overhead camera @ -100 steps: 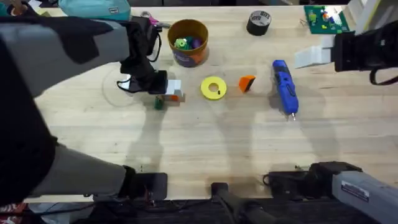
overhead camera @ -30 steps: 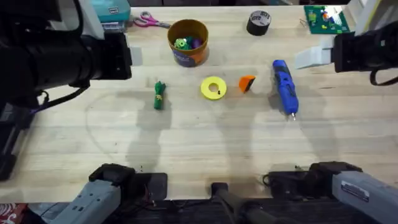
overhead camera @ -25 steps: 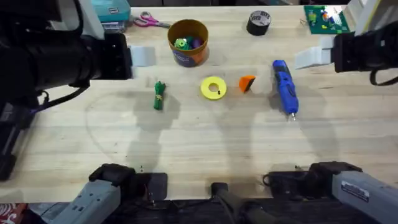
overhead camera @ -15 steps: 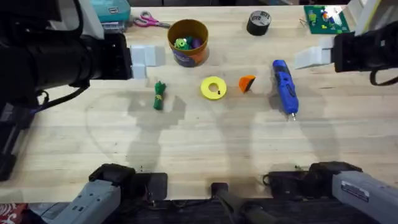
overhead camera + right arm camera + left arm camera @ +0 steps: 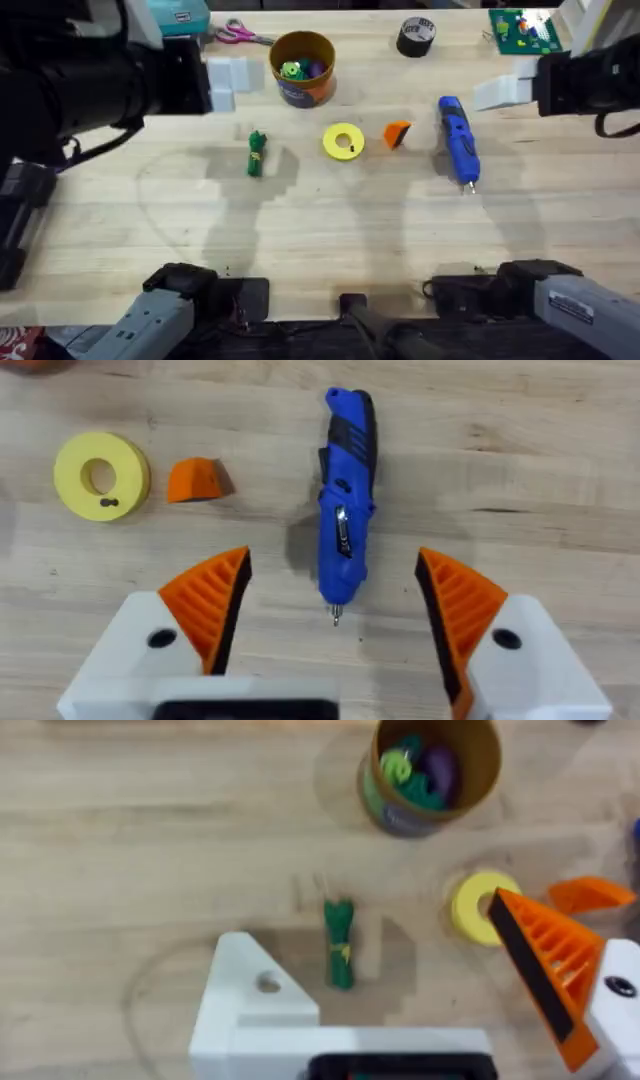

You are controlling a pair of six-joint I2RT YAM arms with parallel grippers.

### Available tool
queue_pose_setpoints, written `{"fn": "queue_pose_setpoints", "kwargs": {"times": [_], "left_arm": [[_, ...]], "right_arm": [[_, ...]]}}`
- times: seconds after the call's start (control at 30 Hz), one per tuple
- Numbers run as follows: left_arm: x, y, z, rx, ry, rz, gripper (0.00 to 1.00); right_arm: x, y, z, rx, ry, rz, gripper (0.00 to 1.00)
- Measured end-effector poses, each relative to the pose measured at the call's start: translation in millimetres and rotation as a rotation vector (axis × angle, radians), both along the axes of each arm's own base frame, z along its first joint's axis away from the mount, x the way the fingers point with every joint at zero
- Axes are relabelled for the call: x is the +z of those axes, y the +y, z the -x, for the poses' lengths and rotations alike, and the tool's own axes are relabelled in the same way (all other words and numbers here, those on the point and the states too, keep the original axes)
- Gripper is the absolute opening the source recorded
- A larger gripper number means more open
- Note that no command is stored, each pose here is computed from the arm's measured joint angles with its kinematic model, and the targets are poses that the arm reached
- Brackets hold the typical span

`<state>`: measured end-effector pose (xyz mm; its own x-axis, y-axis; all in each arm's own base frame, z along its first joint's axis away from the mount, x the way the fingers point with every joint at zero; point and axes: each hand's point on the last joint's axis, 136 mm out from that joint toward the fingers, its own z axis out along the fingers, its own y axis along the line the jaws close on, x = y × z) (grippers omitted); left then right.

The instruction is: Pick up the gripper from the table and insert it into the empty holder that is missing its gripper. Then pick up a screw, insert it into the mounting hole, and use the screwdriver to tighten it. Finally, clean up the table by picking up the vegetable and placing it into the bucket.

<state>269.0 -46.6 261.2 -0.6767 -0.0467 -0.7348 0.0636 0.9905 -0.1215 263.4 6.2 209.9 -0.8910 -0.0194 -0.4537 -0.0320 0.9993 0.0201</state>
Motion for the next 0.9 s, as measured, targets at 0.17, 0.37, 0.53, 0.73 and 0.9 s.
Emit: {"fn": "queue_pose_setpoints", "kwargs": {"times": [0.17, 0.37, 0.53, 0.73, 0.9], "left_arm": [[17.4, -0.4, -14.3, -0.043, -0.102, -0.054, 0.986], [18.0, 2.1, -15.0, -0.169, -0.131, -0.230, 0.986], [18.8, 2.0, -15.7, -0.230, -0.147, -0.305, 0.986], [20.9, 1.7, -17.2, -0.245, -0.160, -0.324, 0.985], [23.5, 4.1, -19.3, -0.233, -0.173, -0.324, 0.985]], "right_arm": [[0.0, -0.1, 0.1, 0.000, 0.000, 0.000, 0.997], [0.0, 0.0, 0.1, 0.000, 0.000, 0.000, 0.997], [-0.1, 0.0, 0.1, 0.000, 0.001, 0.000, 0.997], [-0.1, 0.0, 0.1, 0.000, 0.001, 0.000, 0.997], [0.0, 0.0, 0.2, 0.000, 0.000, 0.000, 0.997]]}}
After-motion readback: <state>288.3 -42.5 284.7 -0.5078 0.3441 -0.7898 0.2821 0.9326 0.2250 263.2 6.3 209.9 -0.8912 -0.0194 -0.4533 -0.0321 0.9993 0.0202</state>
